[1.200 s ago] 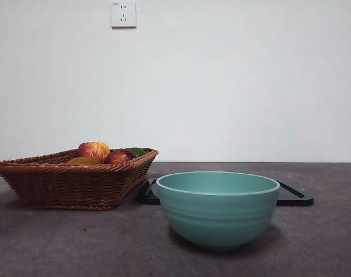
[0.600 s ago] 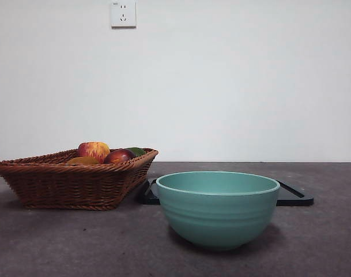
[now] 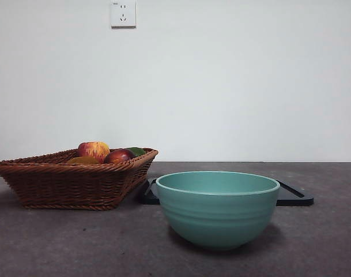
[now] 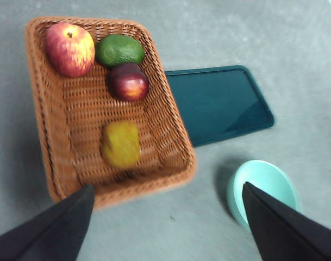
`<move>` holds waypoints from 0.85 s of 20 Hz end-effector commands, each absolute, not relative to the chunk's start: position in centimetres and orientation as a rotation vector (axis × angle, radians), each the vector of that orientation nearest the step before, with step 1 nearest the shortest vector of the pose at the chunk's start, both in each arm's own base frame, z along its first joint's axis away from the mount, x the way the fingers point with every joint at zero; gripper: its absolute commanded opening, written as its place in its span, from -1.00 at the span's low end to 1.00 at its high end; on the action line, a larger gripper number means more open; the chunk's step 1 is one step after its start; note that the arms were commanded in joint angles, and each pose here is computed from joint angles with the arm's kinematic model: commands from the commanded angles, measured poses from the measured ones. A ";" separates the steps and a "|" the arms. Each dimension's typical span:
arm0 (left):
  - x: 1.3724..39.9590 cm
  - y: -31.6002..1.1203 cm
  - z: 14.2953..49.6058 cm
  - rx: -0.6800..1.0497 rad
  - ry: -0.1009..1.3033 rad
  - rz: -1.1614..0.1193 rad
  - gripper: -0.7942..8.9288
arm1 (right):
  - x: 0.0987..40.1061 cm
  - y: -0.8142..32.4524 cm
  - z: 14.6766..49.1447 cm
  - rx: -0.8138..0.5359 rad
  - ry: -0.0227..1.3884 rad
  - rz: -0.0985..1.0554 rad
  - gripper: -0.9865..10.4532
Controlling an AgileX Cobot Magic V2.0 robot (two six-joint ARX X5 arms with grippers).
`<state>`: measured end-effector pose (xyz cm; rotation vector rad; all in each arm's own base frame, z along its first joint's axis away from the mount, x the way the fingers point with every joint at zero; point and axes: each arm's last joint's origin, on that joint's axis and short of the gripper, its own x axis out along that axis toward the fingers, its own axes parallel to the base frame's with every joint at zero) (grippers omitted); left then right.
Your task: Pick up the wifruite, put it on the bowl, pick up the plate, put it on desk
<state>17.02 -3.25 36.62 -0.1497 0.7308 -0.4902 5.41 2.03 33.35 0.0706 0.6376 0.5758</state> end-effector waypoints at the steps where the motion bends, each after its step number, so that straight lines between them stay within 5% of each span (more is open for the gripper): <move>1: 19.2 -4.3 36.5 -0.103 0.737 -0.491 0.05 | 5.5 2.1 33.8 0.072 0.626 0.577 -0.19; 17: 30.7 -12.0 25.3 0.111 0.947 -0.384 0.05 | 5.4 2.0 33.7 0.073 0.633 0.577 -0.19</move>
